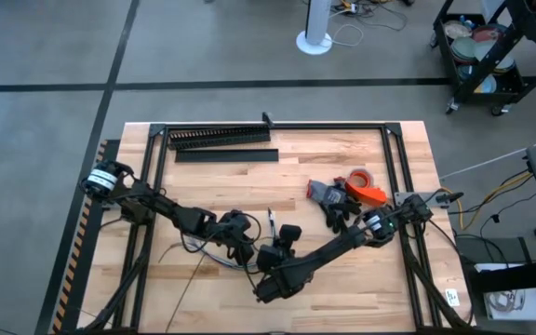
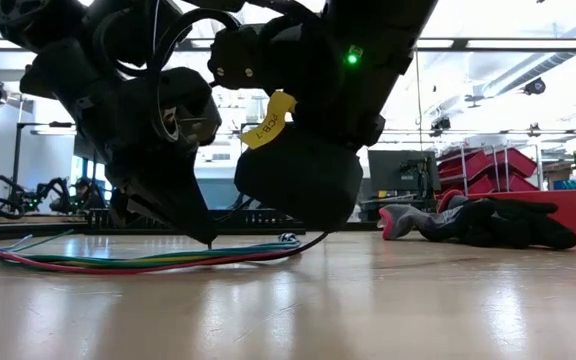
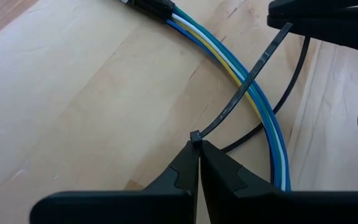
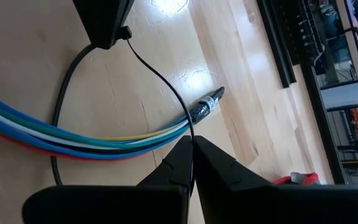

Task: Ziptie cables
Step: Wrap the black zip tie on the cable

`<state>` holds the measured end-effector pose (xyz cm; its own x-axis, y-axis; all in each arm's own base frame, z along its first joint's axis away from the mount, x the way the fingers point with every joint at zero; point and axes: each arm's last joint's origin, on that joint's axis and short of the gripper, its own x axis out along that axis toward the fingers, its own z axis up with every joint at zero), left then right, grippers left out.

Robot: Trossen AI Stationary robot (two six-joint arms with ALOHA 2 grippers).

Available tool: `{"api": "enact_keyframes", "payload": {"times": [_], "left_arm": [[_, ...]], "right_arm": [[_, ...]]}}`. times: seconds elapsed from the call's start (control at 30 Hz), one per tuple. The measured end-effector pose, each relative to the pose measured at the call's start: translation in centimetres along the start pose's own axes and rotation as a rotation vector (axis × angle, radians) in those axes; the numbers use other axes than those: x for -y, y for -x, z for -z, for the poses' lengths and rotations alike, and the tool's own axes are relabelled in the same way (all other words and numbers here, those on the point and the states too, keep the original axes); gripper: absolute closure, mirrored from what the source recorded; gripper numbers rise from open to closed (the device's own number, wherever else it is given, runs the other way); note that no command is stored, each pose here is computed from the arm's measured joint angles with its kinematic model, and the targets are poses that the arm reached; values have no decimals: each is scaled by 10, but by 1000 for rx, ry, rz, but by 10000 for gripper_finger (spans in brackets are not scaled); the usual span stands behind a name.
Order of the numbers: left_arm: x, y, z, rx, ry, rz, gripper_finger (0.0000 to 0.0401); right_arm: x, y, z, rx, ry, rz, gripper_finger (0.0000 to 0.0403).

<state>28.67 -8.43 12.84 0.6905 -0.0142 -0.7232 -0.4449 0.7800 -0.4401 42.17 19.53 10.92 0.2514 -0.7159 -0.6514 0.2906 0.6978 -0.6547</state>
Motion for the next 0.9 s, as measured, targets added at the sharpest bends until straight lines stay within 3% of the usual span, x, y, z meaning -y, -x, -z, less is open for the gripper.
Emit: {"api": "enact_keyframes", "payload": {"times": [0.9], "left_arm": [[3,0,-2,21,-20,23,401]], "right_arm": [[-11,12,3,47,-40,-41,403]]}}
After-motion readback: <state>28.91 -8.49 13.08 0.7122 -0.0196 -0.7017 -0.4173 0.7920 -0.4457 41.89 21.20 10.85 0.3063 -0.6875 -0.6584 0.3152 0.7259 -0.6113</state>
